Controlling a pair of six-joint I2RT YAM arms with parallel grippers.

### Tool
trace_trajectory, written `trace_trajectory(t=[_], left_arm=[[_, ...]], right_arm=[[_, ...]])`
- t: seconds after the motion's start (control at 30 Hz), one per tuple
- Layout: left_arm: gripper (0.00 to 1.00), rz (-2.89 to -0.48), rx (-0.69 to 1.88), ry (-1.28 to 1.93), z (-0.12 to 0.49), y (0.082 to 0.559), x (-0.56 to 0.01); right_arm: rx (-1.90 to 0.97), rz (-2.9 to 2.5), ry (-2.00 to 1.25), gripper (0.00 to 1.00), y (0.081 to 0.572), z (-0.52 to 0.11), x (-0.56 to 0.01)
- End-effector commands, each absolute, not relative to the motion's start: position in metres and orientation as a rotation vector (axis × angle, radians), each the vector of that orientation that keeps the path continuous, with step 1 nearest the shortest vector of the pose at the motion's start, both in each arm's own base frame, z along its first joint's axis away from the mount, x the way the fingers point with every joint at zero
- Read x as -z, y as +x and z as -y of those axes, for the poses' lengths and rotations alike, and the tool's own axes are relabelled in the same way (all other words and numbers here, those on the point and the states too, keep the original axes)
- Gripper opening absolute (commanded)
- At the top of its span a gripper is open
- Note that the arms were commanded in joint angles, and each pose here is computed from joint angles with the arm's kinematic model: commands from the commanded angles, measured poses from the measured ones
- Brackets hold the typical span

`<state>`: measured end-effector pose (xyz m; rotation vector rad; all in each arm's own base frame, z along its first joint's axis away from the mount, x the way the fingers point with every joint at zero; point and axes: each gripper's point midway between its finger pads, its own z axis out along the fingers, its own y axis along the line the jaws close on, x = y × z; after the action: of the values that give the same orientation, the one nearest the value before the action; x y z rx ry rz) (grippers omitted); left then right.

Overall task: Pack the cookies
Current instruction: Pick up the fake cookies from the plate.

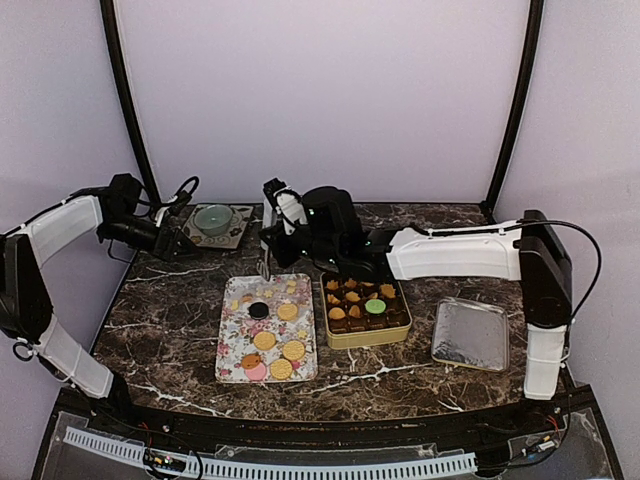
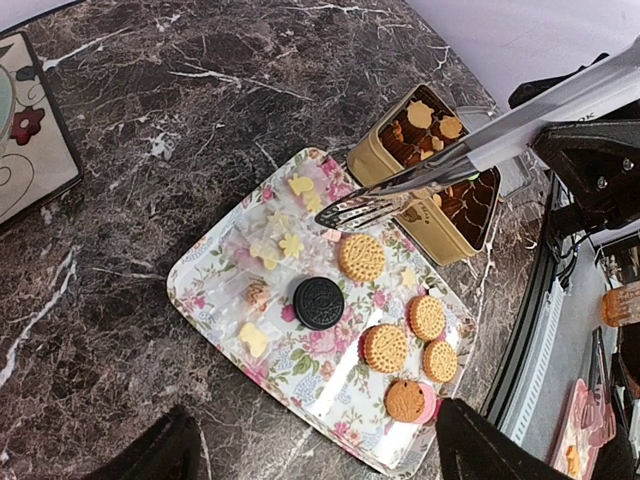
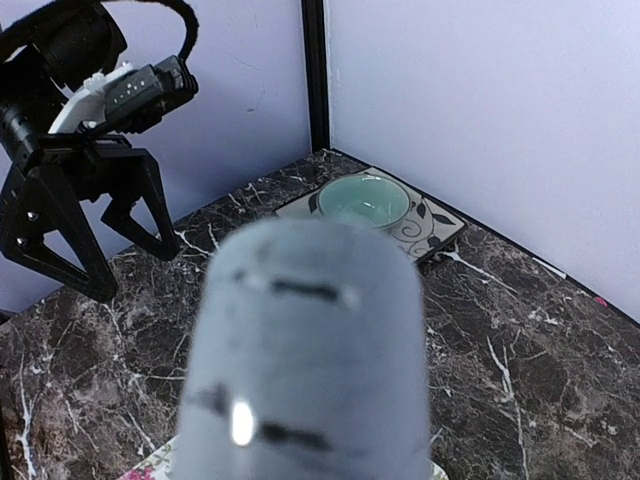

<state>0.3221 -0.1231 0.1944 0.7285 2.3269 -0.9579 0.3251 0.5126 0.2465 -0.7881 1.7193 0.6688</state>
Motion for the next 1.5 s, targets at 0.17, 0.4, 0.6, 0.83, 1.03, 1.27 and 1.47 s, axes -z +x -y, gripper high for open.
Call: trace_trajectory(t=[0.17,0.4,0.6,0.83,1.03,1.27,1.47], left_arm=[[0.85,-2.348,0.925,0.685,0.119,0.321,-0.189],[0.99,-2.351,0.941,0.682,0.12,0.32,-0.187],[0.99,-2.35,0.942,0.676,0.12,0.319,-0.187],[0.99,-2.366,0.927,0.678,0.118,0.318,-0.182],[0.99,-2.373,0.946,0.66,0.119,0.319,-0.178],[0.99,-2.379,0.916,0.668,0.117,0.317,-0.178],[0.99,-2.387,0.923,0.657,0.117,0.317,-0.177]], right_arm=[[-0.608,-1.679,-0.664,0.16,0.334,-0.508,-0.245],[-0.625,-1.669,-0.631,0.22,0.312,-0.5,-0.247],[-0.679,-1.66,-0.627,0.25,0.292,-0.508,-0.248],[-0.696,-1.634,-0.65,0.26,0.263,-0.51,-0.259],[-0.695,-1.632,-0.655,0.31,0.263,-0.518,-0.256],[-0.677,-1.619,-0.669,0.38,0.271,-0.535,-0.249],[-0.665,-1.629,-0.67,0.41,0.28,-0.544,-0.239]])
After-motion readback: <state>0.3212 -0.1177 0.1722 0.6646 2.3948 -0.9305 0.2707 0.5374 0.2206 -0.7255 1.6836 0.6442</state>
